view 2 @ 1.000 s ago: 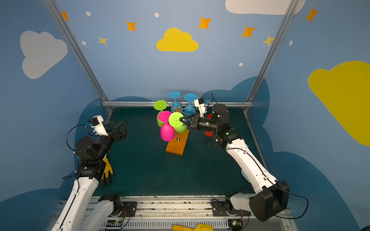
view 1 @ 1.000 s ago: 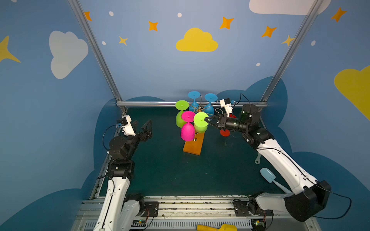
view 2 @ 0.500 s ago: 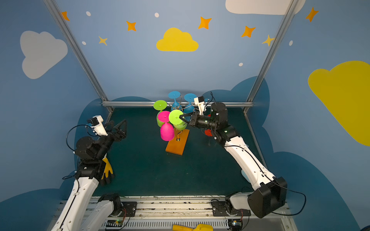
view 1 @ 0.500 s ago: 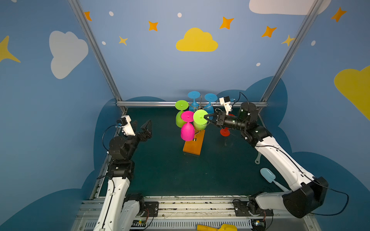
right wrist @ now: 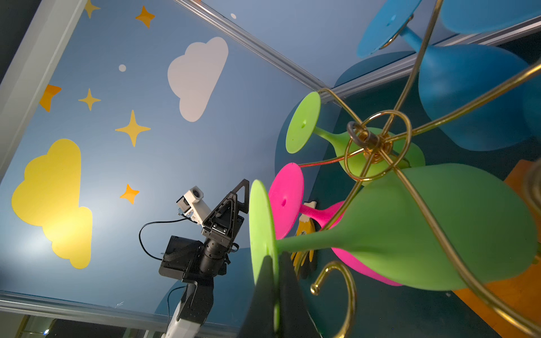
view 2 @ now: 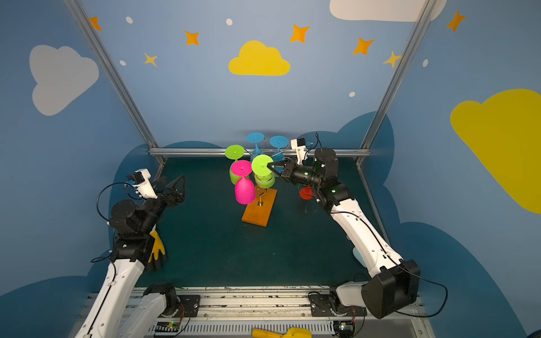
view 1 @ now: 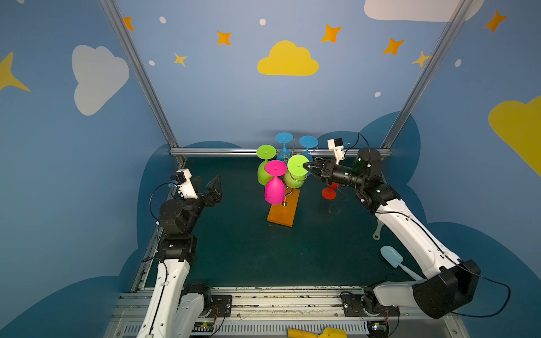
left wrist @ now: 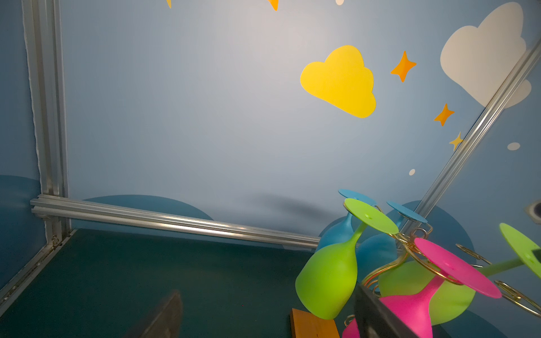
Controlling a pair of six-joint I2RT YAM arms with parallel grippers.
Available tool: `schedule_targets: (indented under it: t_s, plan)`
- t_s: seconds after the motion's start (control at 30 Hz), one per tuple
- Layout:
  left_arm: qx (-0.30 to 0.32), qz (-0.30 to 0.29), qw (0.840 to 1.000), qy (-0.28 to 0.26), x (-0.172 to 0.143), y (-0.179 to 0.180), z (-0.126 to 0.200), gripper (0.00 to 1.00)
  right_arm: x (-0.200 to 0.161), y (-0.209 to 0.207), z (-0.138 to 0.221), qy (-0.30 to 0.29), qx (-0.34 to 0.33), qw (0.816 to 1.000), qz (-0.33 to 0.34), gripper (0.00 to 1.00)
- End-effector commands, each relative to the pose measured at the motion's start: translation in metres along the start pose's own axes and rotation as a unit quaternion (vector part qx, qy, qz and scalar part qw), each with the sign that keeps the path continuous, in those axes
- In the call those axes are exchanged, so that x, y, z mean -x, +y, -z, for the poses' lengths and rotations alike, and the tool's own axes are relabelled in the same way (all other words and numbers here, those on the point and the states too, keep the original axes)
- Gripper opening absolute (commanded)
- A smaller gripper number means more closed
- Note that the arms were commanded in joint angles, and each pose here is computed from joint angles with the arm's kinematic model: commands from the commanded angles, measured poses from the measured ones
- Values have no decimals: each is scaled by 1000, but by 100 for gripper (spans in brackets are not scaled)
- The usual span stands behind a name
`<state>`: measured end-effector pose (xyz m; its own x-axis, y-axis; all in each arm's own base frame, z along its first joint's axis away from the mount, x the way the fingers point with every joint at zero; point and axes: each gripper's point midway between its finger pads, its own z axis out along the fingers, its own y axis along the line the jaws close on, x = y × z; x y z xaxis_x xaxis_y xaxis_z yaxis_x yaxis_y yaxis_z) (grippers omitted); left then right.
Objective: Take the wine glass off the wine glass rack
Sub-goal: Pick up the wine glass from the wine glass rack.
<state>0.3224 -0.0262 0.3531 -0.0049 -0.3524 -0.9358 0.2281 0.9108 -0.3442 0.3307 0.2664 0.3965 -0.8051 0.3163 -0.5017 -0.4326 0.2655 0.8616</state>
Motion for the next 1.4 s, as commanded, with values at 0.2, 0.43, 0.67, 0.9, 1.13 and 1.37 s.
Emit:
schedule_targets:
  t_s: [0.2,0.43,0.67,0.9,1.13,1.37]
  plan:
    - [-9,1,1000,-13,6,-3,2,90,14,-3,8,-34,2,999,-1,0]
    - [-8,2,1000,-13,6,-3,2,90,10,-5,13,-34,-4,999,-3,0]
    - [-8,4,1000,-13,6,-3,2,90,6,-11,16,-36,-12,999,-11,0]
    - [-9,3,1000,-14,7,-3,2,90,4,-15,21,-40,-29,999,-21,0]
    - [-8,6,1000,-13,6,-2,1,90,0,-19,24,-41,-40,998,-34,0]
    - [-8,6,1000,-13,5,-2,1,90,-2,-31,26,-51,-56,996,-44,0]
